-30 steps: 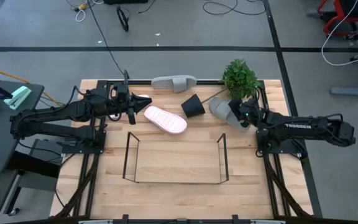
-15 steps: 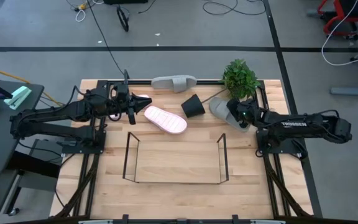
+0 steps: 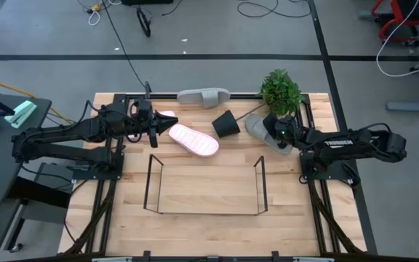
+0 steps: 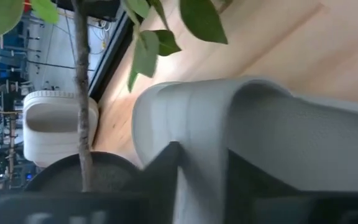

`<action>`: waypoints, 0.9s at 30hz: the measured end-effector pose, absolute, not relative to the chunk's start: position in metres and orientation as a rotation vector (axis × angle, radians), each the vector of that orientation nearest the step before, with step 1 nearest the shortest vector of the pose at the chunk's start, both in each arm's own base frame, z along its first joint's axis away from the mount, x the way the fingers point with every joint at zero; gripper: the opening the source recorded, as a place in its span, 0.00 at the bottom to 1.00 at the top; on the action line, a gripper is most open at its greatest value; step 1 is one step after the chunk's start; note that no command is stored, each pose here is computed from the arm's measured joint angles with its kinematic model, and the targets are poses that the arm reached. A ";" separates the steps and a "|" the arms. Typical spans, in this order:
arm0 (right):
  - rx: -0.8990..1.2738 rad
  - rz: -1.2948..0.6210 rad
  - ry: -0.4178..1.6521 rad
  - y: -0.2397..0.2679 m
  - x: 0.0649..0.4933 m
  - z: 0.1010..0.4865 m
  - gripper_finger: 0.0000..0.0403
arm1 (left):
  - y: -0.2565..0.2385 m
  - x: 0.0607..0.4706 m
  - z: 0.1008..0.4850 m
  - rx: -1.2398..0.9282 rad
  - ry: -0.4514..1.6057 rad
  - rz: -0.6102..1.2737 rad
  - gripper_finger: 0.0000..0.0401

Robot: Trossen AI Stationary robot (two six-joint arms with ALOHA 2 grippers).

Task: Pick and place slides into the shelf
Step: Put the right gray slipper on the shelf

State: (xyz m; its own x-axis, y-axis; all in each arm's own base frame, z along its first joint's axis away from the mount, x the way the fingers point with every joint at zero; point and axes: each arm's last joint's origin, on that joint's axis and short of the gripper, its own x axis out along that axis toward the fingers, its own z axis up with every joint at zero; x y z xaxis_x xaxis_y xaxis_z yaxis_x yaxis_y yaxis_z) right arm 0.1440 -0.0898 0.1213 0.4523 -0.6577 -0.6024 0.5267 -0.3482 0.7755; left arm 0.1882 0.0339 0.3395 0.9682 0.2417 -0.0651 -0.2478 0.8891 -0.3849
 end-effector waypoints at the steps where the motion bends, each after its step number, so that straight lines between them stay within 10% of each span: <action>1: 1.485 -1.221 -0.120 -0.090 0.144 0.122 0.08 | 0.034 0.188 0.340 -0.402 0.016 0.254 0.08; 27: 1.336 -1.129 0.248 -0.053 0.155 0.209 0.02 | 0.034 0.188 0.337 -0.399 0.043 0.262 0.09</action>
State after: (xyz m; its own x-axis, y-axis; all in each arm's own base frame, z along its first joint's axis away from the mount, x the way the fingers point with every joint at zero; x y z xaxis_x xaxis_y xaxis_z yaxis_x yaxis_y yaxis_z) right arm 0.1547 -0.0535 0.2093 0.4885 -0.5003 -0.7149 0.7537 -0.1709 0.6347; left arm 0.1880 0.0339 0.3369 0.9655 0.2436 -0.0925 -0.2604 0.8884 -0.3780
